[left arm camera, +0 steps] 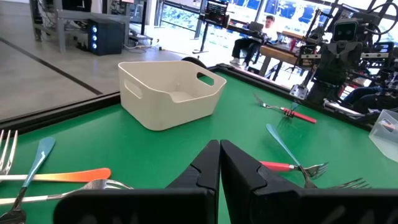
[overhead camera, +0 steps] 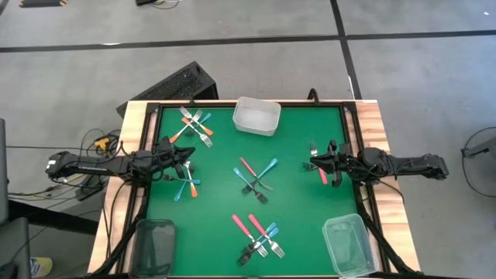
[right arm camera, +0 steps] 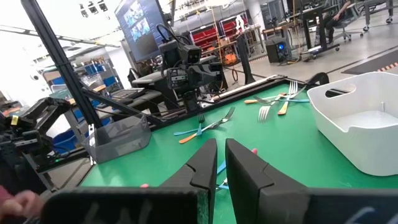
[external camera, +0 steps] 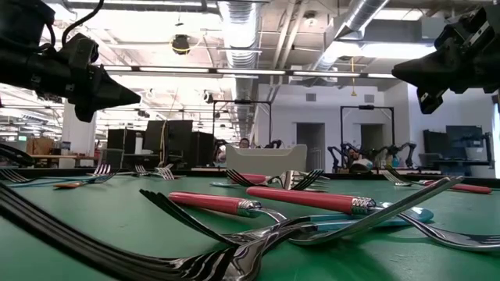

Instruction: Sort silverware by color (type)

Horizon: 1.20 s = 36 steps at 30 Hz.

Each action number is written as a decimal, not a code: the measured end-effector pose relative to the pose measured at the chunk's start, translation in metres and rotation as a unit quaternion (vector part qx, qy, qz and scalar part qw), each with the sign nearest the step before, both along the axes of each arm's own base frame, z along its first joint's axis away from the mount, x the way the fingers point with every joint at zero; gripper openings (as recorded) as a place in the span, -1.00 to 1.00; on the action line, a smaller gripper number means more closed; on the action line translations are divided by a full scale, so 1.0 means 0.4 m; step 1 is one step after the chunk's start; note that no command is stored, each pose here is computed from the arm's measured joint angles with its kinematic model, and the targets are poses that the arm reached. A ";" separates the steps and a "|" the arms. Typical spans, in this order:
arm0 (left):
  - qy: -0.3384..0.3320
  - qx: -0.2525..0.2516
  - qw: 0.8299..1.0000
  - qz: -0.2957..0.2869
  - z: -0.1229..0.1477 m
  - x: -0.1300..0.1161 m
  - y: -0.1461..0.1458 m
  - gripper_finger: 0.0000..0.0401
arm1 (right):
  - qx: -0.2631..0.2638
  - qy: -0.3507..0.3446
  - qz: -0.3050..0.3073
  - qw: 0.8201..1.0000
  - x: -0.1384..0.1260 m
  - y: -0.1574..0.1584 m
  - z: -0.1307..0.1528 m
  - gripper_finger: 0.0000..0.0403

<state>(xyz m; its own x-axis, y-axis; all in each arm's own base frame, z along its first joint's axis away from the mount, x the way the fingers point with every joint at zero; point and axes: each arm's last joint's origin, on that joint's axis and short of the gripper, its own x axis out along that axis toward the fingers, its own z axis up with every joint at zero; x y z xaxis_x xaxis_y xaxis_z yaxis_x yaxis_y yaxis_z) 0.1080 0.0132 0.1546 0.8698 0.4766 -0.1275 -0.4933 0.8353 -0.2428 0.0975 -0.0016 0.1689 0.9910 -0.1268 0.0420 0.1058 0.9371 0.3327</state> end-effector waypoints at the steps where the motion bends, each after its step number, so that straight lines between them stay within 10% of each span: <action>1: 0.000 0.000 1.000 0.000 0.000 0.000 0.000 -1.00 | 0.000 0.000 0.000 1.000 0.000 0.000 0.000 -0.71; 29: -0.011 -0.014 1.000 0.002 0.001 0.000 0.000 -1.00 | 0.000 -0.002 0.000 1.000 0.000 0.000 0.001 -0.71; 36: -0.022 -0.017 0.999 -0.022 0.007 0.003 -0.003 -1.00 | -0.007 -0.062 -0.087 0.994 -0.006 -0.017 0.031 -0.71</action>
<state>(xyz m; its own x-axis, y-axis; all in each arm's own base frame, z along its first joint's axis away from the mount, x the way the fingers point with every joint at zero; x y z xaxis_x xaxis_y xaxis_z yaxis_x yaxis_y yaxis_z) 0.1091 0.0119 0.1573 0.8951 0.4337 -0.1039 -0.4442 0.8468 -0.2925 0.0951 -0.0084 0.1815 0.9414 -0.2934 0.1661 0.2247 0.9133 0.3397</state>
